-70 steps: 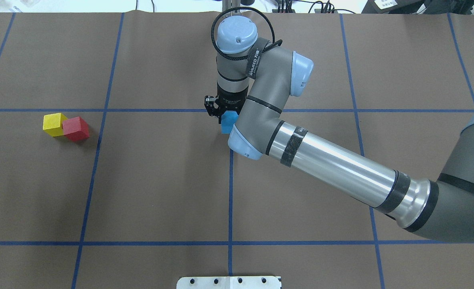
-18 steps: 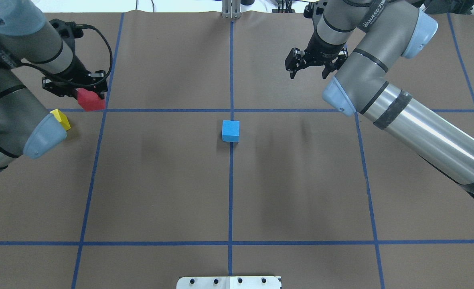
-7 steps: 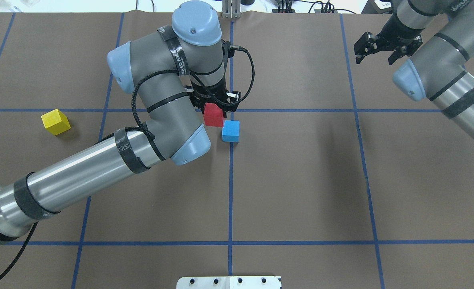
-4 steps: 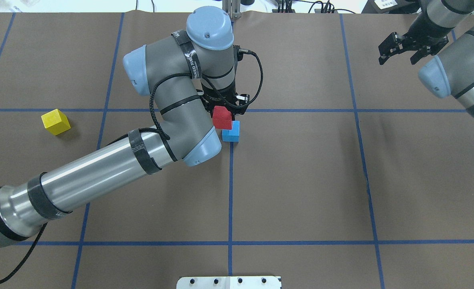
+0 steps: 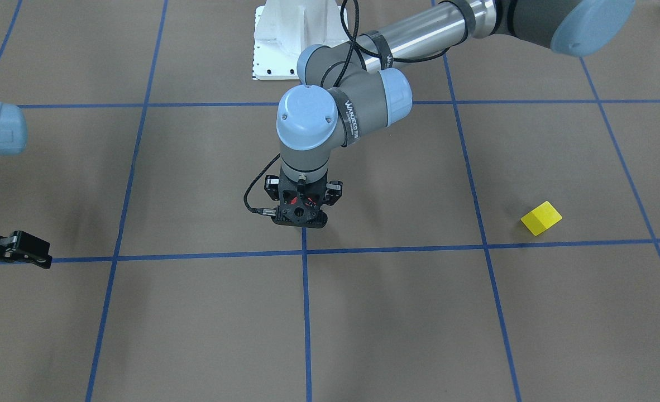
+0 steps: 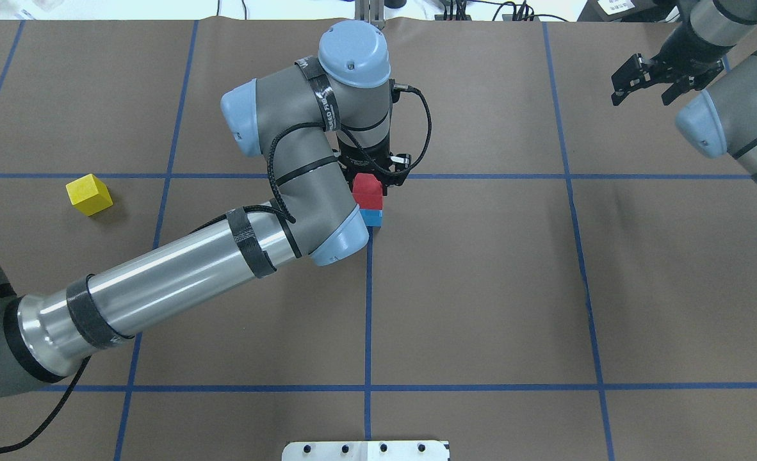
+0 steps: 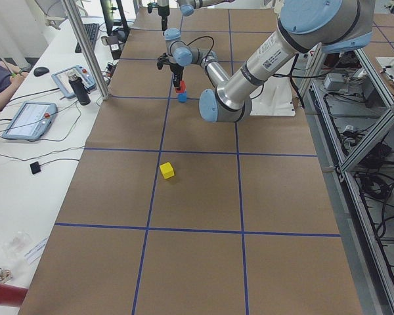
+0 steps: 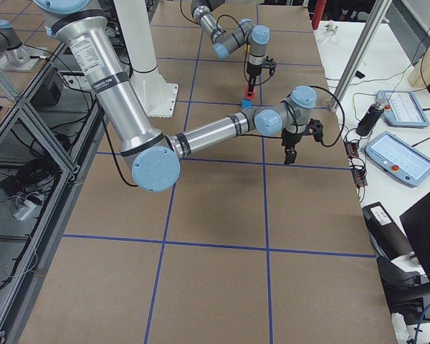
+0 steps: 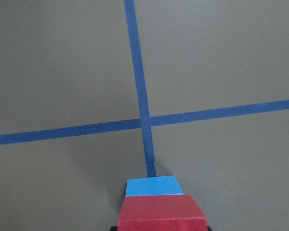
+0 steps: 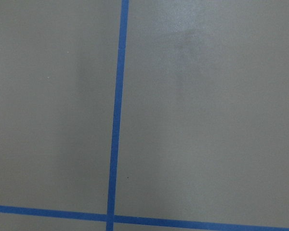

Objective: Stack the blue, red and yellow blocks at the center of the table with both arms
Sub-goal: 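Lower the red cube onto the blue cube and open the left gripper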

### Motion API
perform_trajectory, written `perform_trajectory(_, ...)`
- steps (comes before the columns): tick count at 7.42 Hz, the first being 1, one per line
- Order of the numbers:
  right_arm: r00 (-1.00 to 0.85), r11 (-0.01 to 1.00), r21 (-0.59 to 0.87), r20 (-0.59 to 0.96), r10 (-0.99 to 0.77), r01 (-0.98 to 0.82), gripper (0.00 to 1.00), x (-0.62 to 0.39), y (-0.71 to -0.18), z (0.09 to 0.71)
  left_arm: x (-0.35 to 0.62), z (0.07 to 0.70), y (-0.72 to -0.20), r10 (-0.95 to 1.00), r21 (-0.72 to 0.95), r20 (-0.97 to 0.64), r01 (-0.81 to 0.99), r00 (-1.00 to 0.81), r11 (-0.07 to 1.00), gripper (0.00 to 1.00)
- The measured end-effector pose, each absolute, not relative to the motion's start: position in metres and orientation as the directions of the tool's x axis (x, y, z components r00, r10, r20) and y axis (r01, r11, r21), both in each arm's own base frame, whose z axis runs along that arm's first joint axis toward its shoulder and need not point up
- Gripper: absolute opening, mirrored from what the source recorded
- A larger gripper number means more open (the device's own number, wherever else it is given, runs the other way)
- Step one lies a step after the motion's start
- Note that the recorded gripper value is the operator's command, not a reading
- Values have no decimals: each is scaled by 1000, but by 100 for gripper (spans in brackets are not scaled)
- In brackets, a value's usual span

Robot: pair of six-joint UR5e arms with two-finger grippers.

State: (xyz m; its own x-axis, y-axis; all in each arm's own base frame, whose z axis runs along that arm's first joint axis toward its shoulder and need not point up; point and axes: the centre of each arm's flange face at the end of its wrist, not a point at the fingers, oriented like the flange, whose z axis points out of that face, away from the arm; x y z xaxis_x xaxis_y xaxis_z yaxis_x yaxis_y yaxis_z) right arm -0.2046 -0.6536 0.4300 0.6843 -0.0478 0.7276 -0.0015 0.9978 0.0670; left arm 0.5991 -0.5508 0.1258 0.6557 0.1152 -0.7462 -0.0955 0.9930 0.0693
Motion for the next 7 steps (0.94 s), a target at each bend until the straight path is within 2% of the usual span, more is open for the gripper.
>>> perform_trajectory(1, 684, 998, 67, 727, -47, -2, 99, -205, -654, 430, 600, 126, -551, 115, 69, -746, -96, 655, 993, 0)
perform_trajectory(2, 685, 998, 66, 727, -47, -2, 99, -205, -654, 430, 600, 127, -551, 114, 68, -746, -95, 656, 993, 5)
perform_trajectory(4, 685, 998, 66, 727, -48, -1, 99, -205, -653, 430, 599, 128, -551, 113, 67, -746, -95, 656, 993, 100)
perform_trajectory(7, 686, 998, 64, 726, -46, -1, 99, -205, -653, 432, 599, 128, -550, 114, 71, -750, -92, 651, 993, 100)
